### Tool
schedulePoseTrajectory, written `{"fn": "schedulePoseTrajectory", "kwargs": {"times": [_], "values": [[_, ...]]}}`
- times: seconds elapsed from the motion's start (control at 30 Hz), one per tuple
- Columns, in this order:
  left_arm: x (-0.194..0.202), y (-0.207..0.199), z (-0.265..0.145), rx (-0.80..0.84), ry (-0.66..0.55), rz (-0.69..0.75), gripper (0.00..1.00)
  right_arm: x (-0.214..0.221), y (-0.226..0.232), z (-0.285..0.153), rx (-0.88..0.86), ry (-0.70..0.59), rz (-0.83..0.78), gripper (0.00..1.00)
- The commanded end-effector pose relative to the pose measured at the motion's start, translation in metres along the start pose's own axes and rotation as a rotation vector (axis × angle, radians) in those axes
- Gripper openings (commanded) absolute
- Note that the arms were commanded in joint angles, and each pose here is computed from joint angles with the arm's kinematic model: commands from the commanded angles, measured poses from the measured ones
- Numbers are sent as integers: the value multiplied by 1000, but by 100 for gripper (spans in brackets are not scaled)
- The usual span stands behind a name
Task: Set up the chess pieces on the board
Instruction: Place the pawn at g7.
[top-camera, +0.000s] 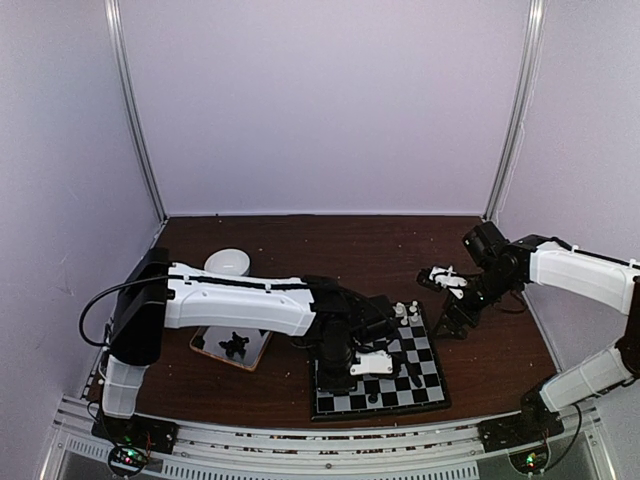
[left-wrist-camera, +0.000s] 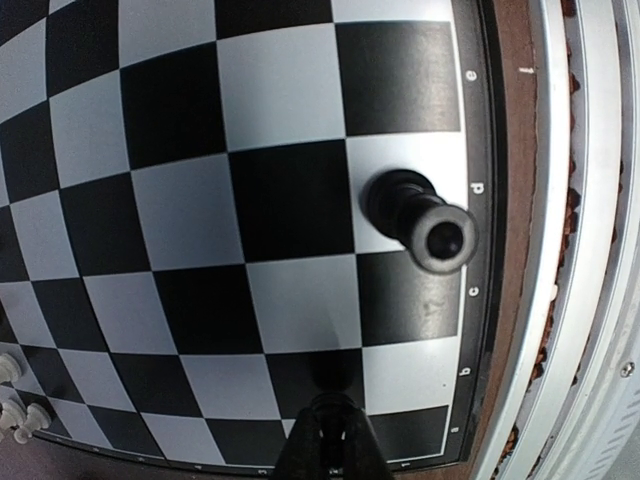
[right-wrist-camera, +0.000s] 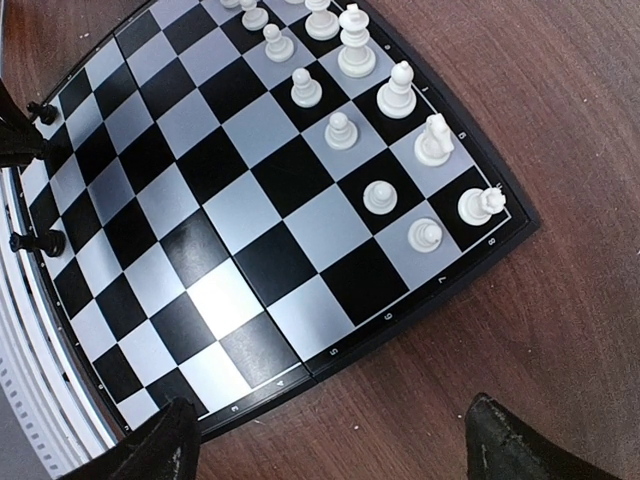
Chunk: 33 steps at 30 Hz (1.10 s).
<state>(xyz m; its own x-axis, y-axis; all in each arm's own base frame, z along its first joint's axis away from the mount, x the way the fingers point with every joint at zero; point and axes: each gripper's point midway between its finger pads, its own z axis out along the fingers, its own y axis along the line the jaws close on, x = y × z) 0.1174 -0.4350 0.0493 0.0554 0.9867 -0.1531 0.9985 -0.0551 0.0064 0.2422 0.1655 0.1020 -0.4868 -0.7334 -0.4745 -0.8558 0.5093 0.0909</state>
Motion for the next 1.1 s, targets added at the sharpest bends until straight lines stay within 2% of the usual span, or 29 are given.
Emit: {"fn": "schedulePoseTrajectory", "kwargs": {"times": [0.0,0.4,0.8,1.07], "values": [[4,3,6,1,21,7,2,-3,1,-1,-10,4,-9,92],[3,6,10,-5,21,9,2,-2,3,1,-27,17,-8,92],[2,10,8,-26,16,4,13,-1,4,1,-32,17,-8,92],[-2,10,8,-21,-1,22,14,0,4,2,-36,22,-9,92]]}}
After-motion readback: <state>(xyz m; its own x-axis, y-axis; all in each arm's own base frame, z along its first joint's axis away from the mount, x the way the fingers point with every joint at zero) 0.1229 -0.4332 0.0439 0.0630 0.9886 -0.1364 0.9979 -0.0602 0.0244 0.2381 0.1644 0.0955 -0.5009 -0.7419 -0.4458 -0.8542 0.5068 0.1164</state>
